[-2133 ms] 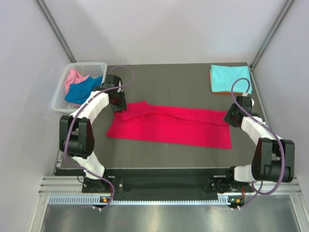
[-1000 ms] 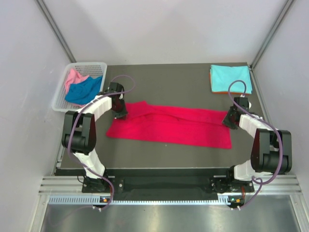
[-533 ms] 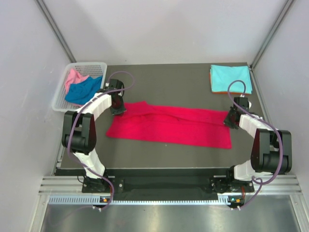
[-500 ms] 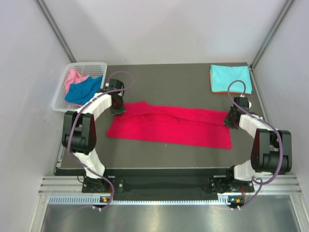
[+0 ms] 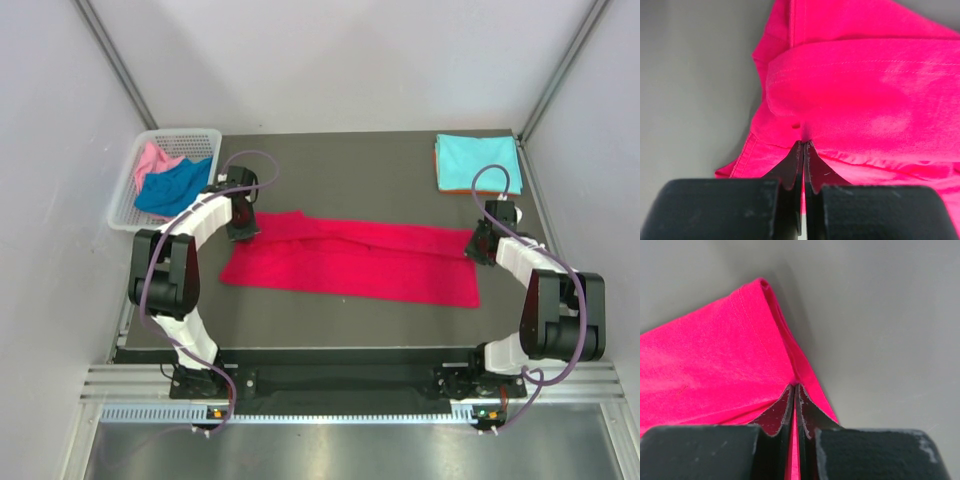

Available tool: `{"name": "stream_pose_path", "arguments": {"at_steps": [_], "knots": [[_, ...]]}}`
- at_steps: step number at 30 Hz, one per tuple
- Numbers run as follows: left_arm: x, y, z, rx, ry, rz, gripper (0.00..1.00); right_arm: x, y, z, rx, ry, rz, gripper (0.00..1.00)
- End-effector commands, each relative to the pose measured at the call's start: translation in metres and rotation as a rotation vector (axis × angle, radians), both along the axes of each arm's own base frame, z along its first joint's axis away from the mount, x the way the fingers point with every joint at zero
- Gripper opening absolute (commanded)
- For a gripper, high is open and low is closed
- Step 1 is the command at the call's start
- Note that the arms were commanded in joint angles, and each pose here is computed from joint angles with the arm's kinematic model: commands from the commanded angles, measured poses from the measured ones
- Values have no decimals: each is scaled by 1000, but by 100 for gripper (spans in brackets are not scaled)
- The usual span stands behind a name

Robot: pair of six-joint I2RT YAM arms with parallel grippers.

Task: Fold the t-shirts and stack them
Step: Fold the tshirt

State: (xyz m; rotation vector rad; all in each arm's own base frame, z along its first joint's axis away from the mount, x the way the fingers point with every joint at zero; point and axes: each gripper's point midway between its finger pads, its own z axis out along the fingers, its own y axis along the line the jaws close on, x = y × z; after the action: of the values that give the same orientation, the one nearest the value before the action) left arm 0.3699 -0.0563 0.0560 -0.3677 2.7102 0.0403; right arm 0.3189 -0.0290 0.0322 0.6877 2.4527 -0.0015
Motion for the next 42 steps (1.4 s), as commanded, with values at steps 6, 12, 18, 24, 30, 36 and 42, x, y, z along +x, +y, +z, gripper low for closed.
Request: {"name": "stream_pose_path", "arguments": {"at_steps": [6, 12, 18, 24, 30, 36, 42], "knots": [[-8, 11, 8, 84, -4, 22, 0, 12, -6, 17, -43, -61, 3, 0], [-16, 11, 3, 98, 21, 5, 0, 9, -3, 17, -26, -59, 6, 0], [-14, 9, 8, 128, 17, 1, 0, 4, -3, 10, -29, -55, 11, 0], [-11, 20, 25, 185, -35, 46, 0, 5, -2, 16, -27, -76, 8, 0], [-14, 11, 28, 132, -39, 37, 0, 3, -4, 21, -39, -77, 7, 0], [-24, 13, 6, 151, 21, 26, 0, -2, -3, 12, -36, -56, 10, 0], [-8, 11, 29, 150, -32, 22, 32, -2, 2, 21, -14, -41, 40, 18]]}}
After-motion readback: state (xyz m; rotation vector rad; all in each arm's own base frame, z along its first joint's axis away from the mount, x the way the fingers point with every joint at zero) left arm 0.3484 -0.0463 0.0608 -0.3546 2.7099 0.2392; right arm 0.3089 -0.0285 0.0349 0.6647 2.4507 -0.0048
